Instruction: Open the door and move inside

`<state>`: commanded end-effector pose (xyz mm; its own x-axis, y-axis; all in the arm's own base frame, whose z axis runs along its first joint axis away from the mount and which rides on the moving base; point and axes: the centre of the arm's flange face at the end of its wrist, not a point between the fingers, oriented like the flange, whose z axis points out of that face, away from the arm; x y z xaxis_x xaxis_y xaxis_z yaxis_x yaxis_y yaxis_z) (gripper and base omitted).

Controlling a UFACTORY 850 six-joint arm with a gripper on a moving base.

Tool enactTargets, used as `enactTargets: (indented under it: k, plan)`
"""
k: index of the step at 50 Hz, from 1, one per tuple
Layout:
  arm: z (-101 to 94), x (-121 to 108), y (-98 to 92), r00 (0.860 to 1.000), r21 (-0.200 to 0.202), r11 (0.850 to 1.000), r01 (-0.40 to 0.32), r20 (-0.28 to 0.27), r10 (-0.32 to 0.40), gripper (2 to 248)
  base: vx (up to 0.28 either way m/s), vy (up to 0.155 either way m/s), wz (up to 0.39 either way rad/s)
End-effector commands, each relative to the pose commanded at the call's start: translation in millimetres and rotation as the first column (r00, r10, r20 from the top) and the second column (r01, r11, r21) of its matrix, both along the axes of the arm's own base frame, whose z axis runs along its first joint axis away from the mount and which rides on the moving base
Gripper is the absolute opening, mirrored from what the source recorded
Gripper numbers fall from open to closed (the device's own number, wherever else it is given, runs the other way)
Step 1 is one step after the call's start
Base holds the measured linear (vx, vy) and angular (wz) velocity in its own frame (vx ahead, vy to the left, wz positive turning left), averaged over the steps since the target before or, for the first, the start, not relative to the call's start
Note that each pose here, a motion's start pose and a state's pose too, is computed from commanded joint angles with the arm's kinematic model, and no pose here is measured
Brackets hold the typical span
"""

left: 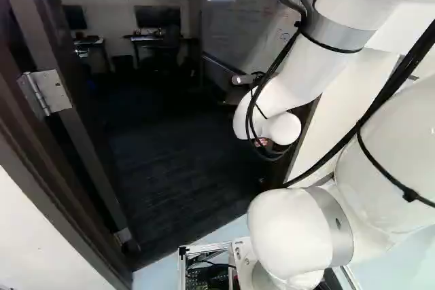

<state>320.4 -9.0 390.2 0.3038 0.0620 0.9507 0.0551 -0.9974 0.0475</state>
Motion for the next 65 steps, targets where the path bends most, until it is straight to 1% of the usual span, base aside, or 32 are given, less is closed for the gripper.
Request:
enactTargets:
  k: [27, 65]
  plan:
    - [0.0, 0.0, 0.0, 1.000, 0.000, 1.000, 0.000, 0.000, 0.000, 247, 0.097, 0.004, 0.007]
    - [0.0, 0.0, 0.0, 1.000, 0.000, 1.000, 0.000, 0.000, 0.000, 247, 0.114, 0.039, 0.188]
